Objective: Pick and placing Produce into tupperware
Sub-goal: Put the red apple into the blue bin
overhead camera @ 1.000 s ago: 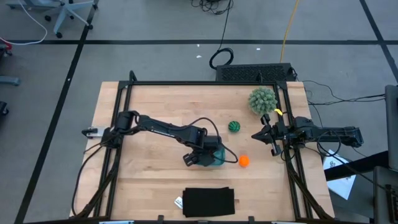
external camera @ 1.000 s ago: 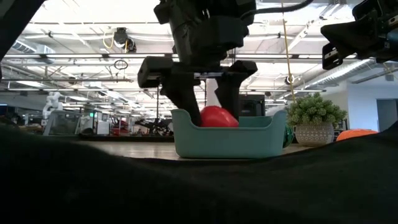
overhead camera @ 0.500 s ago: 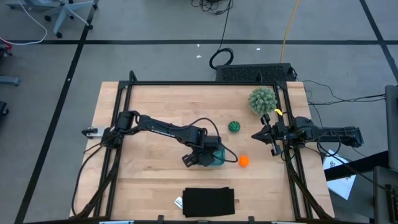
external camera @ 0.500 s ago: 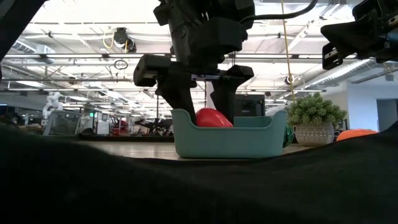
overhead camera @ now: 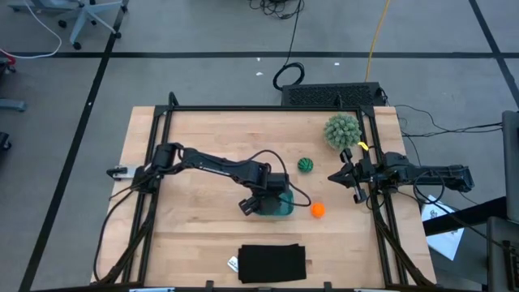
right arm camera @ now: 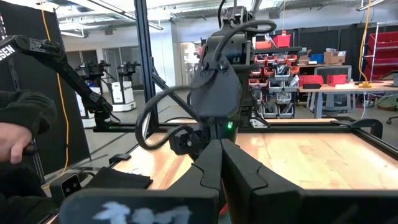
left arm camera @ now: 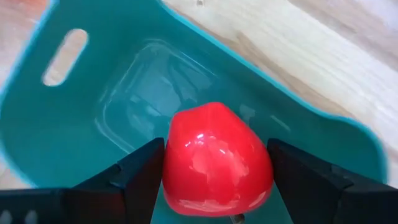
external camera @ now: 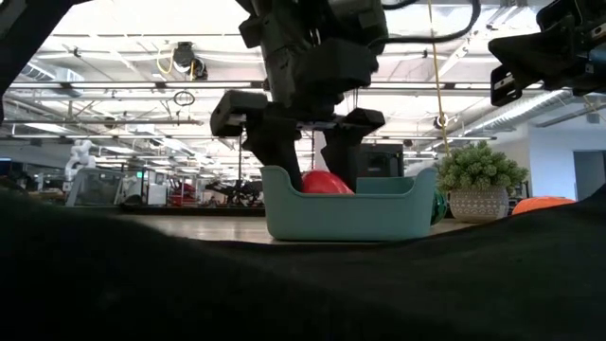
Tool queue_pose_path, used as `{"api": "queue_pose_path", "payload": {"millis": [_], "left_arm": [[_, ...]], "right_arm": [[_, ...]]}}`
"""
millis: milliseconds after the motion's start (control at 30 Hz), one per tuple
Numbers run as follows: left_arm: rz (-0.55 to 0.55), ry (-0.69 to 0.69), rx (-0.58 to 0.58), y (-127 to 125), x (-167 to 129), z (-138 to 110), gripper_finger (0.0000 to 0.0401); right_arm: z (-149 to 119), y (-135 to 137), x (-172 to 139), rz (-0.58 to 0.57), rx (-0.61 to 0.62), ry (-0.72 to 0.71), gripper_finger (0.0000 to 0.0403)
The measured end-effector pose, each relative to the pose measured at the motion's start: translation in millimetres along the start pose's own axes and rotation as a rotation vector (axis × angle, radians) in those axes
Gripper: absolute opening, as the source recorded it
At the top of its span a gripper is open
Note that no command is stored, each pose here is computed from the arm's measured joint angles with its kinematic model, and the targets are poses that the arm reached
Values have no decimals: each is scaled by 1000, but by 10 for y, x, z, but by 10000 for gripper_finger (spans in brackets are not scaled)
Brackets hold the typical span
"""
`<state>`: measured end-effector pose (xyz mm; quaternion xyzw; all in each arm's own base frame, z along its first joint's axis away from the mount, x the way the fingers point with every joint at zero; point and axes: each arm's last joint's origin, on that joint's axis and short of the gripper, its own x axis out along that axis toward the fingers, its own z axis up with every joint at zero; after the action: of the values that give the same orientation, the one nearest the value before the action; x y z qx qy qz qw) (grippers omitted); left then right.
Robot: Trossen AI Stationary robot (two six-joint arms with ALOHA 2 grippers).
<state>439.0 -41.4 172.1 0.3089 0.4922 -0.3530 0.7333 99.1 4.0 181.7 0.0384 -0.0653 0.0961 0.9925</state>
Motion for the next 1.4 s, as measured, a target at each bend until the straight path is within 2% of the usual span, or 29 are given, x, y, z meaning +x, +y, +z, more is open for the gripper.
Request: {"api": "queue_pose_path", "payload": {"millis": [633, 1000, 1400], "left_arm": [[-2, 2, -22, 20, 37, -23, 274], [-2, 16, -54, 26, 60, -46, 325], [44, 57, -36, 25, 21, -35, 328]], "right_arm": [[0, 0, 0, 0, 0, 0, 0], [0, 0, 0, 0, 0, 0, 0], [0, 0, 0, 0, 0, 0, 0]]}}
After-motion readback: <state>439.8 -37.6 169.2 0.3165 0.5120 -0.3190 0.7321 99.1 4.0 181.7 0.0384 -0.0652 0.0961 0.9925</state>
